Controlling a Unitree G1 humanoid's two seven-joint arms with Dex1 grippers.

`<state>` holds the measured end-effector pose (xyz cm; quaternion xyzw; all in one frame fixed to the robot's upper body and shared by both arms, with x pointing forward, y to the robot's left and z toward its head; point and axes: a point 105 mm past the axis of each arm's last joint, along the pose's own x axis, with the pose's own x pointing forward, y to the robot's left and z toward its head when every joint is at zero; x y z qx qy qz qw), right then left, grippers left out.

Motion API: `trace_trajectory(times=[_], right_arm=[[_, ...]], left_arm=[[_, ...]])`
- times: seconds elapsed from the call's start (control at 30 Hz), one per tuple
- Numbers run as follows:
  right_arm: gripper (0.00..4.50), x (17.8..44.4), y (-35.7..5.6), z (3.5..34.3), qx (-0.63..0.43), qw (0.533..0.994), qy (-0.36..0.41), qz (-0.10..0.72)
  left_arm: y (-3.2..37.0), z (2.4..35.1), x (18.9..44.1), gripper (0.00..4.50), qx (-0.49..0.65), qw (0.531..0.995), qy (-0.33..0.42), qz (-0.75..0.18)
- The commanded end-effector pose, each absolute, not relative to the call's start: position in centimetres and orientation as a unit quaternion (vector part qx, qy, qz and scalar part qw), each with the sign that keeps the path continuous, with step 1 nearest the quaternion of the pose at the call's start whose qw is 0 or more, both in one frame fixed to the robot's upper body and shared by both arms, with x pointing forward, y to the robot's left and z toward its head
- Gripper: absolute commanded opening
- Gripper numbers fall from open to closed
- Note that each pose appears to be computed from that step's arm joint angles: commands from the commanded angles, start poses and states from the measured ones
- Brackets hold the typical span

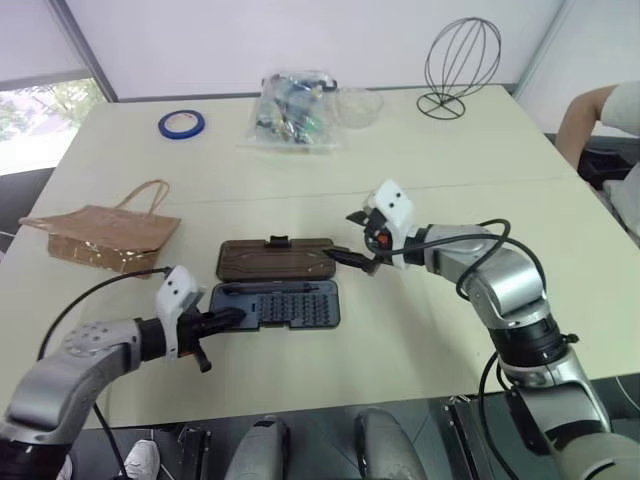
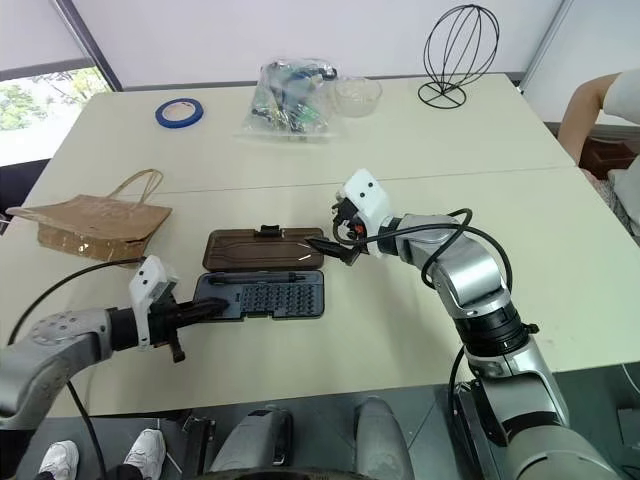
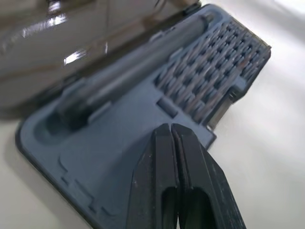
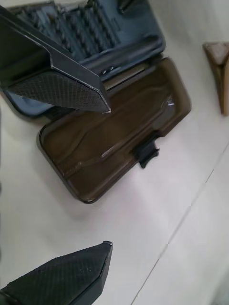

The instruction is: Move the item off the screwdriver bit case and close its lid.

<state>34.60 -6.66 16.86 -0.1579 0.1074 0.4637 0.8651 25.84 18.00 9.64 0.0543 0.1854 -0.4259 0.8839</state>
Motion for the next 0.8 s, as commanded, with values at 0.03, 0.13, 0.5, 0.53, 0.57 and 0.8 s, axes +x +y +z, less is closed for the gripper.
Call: trace_trajectory(times=[0.03, 0.13, 0.5, 0.53, 0.57, 0.8], right_arm=[[4.5, 34.8, -5.9, 18.0, -0.186, 0.854, 0.087, 0.479], [4.5, 35.4, -5.1, 18.0, -0.203, 0.846, 0.089, 0.485], [4.5, 37.7, -1.8, 15.8, -0.248, 0.822, 0.098, 0.503], [4.5, 37.9, -1.6, 15.6, -0.249, 0.822, 0.098, 0.503], [4.5, 38.6, -1.6, 15.4, -0.255, 0.826, 0.097, 0.493], [4.5, 41.5, -2.5, 14.9, -0.268, 0.85, 0.092, 0.443]], left_arm=[[18.6, 9.0, 26.6, 0.04, 0.063, 0.893, 0.184, -0.406], [18.8, 9.0, 26.9, 0.04, 0.063, 0.897, 0.179, -0.4], [19.4, 8.5, 26.8, 0.04, 0.056, 0.901, 0.185, -0.388], [19.3, 8.5, 26.8, 0.04, 0.056, 0.901, 0.185, -0.388], [19.3, 8.5, 26.8, 0.04, 0.056, 0.902, 0.184, -0.387], [19.2, 8.7, 26.7, 0.04, 0.056, 0.905, 0.18, -0.38]])
